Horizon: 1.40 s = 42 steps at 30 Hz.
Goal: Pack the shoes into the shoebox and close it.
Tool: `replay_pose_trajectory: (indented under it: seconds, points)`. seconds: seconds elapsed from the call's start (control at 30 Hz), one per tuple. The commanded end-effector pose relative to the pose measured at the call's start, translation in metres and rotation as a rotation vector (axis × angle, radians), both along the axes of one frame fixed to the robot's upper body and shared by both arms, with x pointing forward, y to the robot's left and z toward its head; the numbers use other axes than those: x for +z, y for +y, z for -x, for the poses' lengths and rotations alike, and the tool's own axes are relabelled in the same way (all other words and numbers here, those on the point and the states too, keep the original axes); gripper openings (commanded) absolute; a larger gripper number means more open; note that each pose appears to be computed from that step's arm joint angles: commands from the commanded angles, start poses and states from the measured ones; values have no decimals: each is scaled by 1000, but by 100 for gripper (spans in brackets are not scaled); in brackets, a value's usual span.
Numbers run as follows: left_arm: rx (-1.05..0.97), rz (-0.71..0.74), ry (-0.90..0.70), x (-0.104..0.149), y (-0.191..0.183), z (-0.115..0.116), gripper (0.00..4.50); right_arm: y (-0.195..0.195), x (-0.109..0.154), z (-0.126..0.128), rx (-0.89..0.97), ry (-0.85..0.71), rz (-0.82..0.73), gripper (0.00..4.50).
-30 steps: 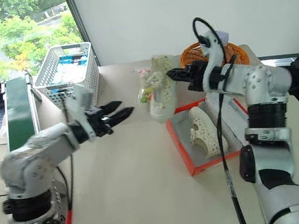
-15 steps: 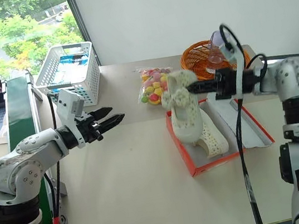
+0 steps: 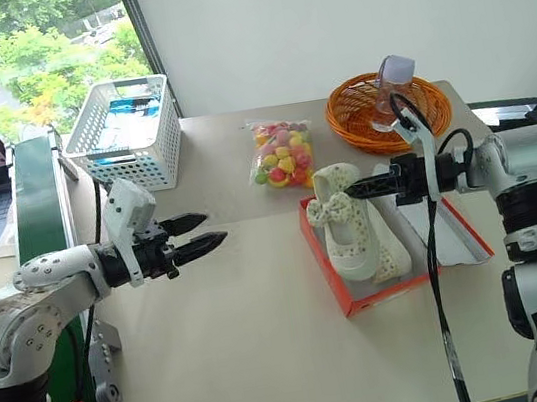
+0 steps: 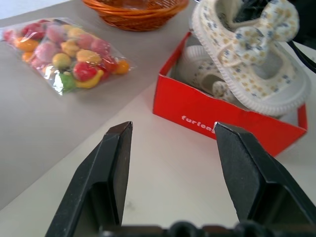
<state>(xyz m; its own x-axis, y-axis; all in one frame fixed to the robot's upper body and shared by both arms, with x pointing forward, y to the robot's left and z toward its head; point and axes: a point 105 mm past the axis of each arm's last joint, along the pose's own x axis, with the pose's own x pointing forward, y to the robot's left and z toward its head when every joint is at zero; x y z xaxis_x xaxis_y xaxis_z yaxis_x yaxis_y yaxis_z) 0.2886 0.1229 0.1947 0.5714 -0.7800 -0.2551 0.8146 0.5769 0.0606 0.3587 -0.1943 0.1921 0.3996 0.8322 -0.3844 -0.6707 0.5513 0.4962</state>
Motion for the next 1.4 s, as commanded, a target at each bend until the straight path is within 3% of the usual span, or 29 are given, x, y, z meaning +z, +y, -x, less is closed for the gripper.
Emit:
replay_pose_trajectory:
  seconds: [0.03, 0.5, 0.73, 1.17, 1.4]
  points:
    - [-71, -27, -47, 6, -7, 8, 280, -5, 16, 0, 30, -64, 27, 57]
    - [-132, -62, -55, 3, -13, 8, 280, 9, -13, 5, 164, 32, 88, 57]
    - [-131, -45, -53, 3, -16, 9, 280, 18, -30, -6, 200, 60, 143, 57]
    - [-101, -43, -55, 2, -15, 13, 280, 16, -84, -5, 200, 187, 212, 57]
    - [-90, -43, -63, 3, -15, 13, 280, 29, -109, 4, 166, 275, 105, 57]
